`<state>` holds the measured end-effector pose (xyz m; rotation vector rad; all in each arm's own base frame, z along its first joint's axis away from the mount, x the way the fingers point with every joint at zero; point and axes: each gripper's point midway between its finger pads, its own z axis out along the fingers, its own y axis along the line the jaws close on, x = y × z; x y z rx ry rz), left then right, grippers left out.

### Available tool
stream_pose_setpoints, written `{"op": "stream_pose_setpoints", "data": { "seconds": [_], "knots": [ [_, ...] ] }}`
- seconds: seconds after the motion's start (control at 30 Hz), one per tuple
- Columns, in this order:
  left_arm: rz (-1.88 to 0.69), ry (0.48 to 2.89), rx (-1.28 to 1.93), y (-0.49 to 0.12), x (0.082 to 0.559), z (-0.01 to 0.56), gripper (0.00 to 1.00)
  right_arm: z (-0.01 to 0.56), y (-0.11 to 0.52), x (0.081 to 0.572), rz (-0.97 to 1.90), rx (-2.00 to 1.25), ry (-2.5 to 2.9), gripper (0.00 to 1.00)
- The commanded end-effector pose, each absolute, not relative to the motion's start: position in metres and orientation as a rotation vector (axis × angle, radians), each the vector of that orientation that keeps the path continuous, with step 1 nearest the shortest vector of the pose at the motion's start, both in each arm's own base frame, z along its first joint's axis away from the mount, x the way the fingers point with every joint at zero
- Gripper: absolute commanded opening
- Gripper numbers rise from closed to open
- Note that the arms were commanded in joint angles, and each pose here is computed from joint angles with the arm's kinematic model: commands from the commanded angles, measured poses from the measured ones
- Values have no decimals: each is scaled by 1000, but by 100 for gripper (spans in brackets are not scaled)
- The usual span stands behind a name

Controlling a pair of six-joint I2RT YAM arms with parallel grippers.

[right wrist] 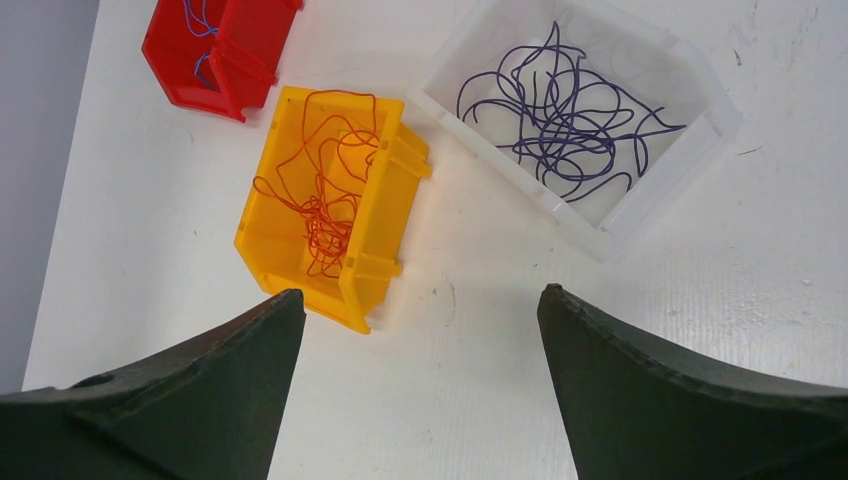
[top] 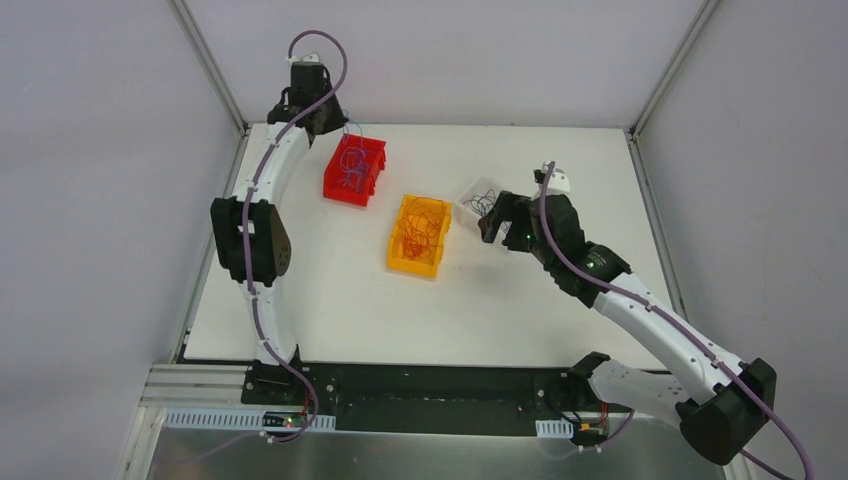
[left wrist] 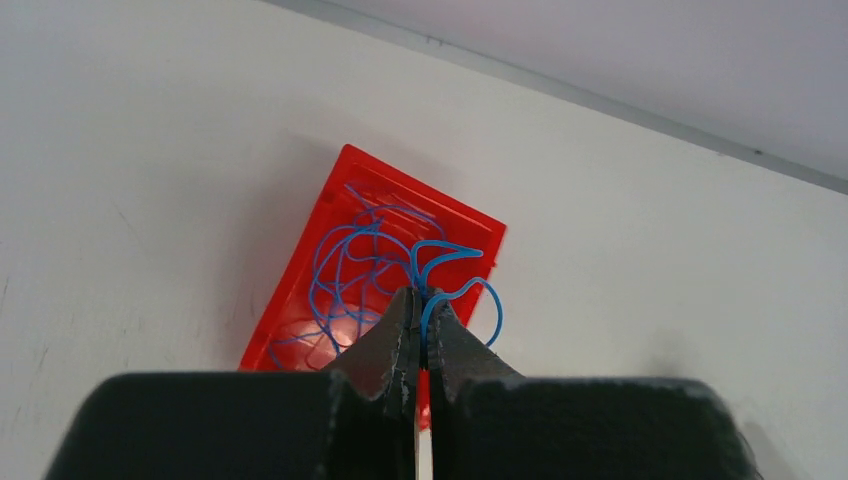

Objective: Untangle the cables

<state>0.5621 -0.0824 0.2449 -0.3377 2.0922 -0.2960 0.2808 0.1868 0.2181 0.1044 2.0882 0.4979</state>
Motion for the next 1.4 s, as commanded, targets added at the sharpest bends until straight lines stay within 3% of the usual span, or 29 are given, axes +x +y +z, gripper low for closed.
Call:
{"op": "stream_pose_setpoints", "data": {
  "seconds": [0.0,0.4,0.63,0.67,0.73,0.9,1.07,1.37],
  "knots": [
    [-183,2110,-355,-74,587,211,0,235,186,280,550,133,2037,91],
    [-224,2339,-353,-105,591,96,0,241,182,279,551,151,2019,90],
    [-219,2351,-317,-105,590,98,0,237,183,280,548,151,2032,90],
    [-216,2340,-301,-104,590,107,3,236,183,280,546,151,2037,90],
    [-214,2316,-274,-103,587,126,23,234,183,280,540,151,2043,90],
    [-257,2273,-248,-105,569,168,52,231,180,281,521,141,2054,91],
    [-331,2262,-218,-111,530,203,96,232,170,283,451,115,2086,93],
    [-440,2162,-272,-117,417,268,99,262,158,281,549,188,2032,94]
  ]
}}
